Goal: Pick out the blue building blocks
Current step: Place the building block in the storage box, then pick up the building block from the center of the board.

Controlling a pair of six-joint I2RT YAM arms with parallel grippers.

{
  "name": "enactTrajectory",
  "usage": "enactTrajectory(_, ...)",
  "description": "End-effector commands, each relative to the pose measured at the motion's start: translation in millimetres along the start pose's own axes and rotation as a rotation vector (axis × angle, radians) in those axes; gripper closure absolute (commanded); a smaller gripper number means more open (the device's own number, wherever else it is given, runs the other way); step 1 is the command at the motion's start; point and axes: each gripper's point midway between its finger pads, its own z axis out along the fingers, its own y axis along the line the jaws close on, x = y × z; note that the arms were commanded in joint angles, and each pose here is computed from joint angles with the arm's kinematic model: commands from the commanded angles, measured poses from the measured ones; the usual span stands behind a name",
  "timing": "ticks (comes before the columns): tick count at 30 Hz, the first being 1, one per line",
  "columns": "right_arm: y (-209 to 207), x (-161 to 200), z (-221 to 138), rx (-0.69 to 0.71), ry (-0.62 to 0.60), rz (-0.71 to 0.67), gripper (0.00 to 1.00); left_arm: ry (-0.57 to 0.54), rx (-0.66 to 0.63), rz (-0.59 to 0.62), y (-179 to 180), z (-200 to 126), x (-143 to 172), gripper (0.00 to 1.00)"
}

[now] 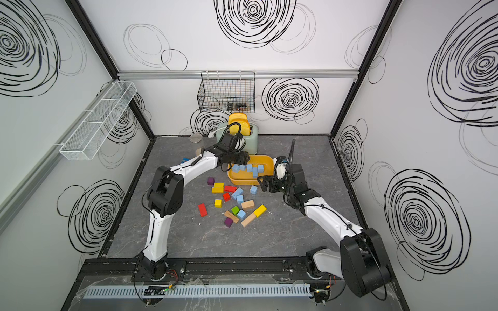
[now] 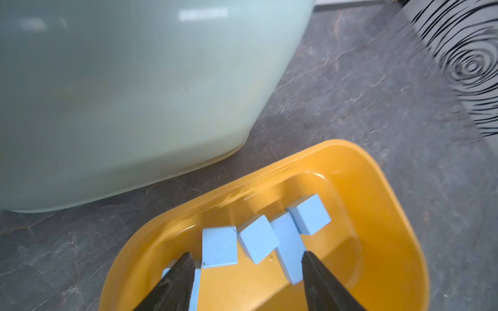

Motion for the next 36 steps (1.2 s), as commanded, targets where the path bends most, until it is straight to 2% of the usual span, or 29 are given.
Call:
enactTrajectory(1, 13.3, -15.6, -10.1, -0.039, -0.03, -0.026, 0.02, -0.09, 0.049, 0.004, -19.8, -35.5, -25.6, 0.29)
enactTrajectory(5, 21.7, -14.4, -14.4, -0.077, -0.011, -0.036, 0.02, -0.143, 0.046, 0.02, -25.2, -63.6, -32.4, 0.14)
enactTrajectory(13, 40.5, -12.5, -26.6, -0.119, 0.015, -0.07, 0.02, -0.213, 0.045, 0.095, -31.0, -122.8, -25.7, 0.0)
enactTrajectory(16, 52.7, -8.7, -30.4, -0.147, 0.04, -0.114, 0.02, -0.228, 0.05, 0.116, -31.9, -144.4, -18.5, 0.04)
enactTrajectory(26, 85.4, 21.0, -32.7, -0.176, 0.155, -0.213, 0.02, -0.235, 0.073, 0.2, -29.0, -197.4, 31.6, 0.04)
enactTrajectory(36, 96.1, 71.0, -28.8, -0.206, 0.274, -0.24, 0.02, -0.212, 0.16, 0.305, -32.5, -228.2, 91.4, 0.04)
